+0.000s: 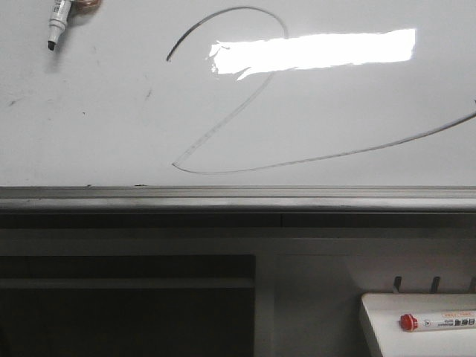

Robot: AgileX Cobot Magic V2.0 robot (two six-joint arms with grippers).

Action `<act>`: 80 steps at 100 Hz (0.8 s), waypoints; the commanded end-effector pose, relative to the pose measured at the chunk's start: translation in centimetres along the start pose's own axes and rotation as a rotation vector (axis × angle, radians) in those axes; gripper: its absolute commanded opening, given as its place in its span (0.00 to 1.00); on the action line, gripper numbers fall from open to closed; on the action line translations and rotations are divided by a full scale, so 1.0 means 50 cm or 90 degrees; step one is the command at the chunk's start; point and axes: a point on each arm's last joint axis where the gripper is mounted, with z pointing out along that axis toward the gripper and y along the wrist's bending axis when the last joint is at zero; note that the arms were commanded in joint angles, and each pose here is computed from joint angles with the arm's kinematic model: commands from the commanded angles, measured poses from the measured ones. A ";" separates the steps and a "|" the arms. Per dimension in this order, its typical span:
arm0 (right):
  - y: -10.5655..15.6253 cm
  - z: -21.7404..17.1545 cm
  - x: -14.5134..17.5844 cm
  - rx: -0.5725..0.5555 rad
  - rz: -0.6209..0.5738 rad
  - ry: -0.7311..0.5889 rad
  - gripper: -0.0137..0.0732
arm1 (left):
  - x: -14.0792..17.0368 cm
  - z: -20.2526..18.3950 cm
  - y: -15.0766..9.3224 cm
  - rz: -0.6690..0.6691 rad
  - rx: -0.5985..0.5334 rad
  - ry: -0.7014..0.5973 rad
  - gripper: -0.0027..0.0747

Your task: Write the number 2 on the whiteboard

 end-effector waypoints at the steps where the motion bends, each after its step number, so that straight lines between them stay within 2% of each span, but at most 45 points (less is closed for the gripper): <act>1: -0.014 0.000 -0.026 0.041 -0.002 -0.045 0.09 | -0.028 -0.003 0.006 -0.009 -0.021 -0.049 0.01; 27: -0.014 0.000 -0.026 0.041 -0.002 -0.045 0.09 | 0.003 -0.029 0.001 -0.007 -0.015 -0.074 0.01; 41: -0.014 0.000 -0.026 0.041 -0.002 -0.045 0.09 | 0.045 -0.049 0.015 0.089 -0.091 -0.124 0.01; 48: -0.014 0.000 -0.026 0.041 -0.002 -0.045 0.09 | 0.079 -0.054 0.021 0.101 -0.124 -0.132 0.01; 80: -0.014 0.000 -0.026 0.041 -0.002 -0.045 0.09 | 0.210 -0.056 0.036 -0.008 -0.215 -0.094 0.01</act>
